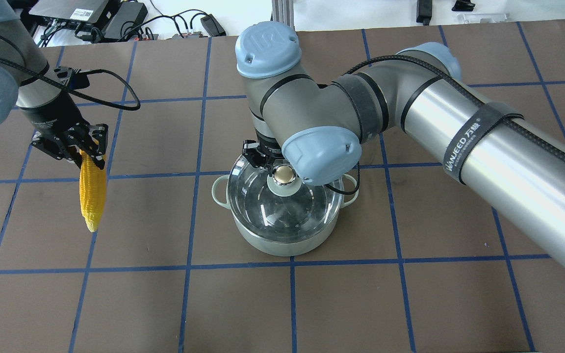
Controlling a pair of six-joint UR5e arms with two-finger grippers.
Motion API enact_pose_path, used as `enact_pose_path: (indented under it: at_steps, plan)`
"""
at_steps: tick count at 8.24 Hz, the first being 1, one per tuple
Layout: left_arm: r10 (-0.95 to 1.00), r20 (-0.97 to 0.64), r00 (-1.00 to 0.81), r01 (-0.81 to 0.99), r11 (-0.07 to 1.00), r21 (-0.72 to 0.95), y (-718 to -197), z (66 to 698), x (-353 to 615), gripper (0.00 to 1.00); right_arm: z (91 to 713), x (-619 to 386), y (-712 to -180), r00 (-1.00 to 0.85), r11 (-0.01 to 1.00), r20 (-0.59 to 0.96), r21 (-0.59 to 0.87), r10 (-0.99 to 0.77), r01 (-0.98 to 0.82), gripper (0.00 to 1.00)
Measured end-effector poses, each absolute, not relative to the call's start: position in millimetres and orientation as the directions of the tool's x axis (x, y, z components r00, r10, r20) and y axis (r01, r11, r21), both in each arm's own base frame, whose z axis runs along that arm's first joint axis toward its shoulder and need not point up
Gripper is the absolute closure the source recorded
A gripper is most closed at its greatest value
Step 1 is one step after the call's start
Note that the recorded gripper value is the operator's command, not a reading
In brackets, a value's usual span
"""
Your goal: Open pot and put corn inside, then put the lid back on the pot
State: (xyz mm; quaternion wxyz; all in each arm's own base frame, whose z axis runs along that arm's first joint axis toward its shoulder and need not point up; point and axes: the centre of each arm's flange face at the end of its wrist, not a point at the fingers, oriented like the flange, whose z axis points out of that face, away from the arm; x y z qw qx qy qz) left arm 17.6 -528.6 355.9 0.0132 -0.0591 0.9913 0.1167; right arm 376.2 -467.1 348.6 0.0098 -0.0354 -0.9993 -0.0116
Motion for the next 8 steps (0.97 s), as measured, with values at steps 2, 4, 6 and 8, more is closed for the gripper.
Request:
enact_pose_path:
  at_steps: [2,4,6,8]
  plan:
    - [-0.125,-0.055,-0.991,-0.134,0.968,0.213,-530,362,-17,1.0,347,376,-467,-0.997,0.997,0.02,0.026,0.072,0.072,0.49]
    - [-0.133,-0.06,-0.989,-0.143,0.969,0.203,-529,364,-33,1.0,348,376,-466,-0.997,0.997,0.018,0.027,0.072,0.072,0.61]
    - [-0.134,-0.062,-0.989,-0.144,0.969,0.2,-529,364,-36,1.0,348,377,-466,-0.997,0.997,0.009,0.031,0.073,0.073,0.65]
    - [-0.134,-0.061,-0.989,-0.144,0.969,0.2,-529,364,-37,1.0,352,379,-467,-0.997,0.997,-0.007,0.032,0.075,0.075,0.65]
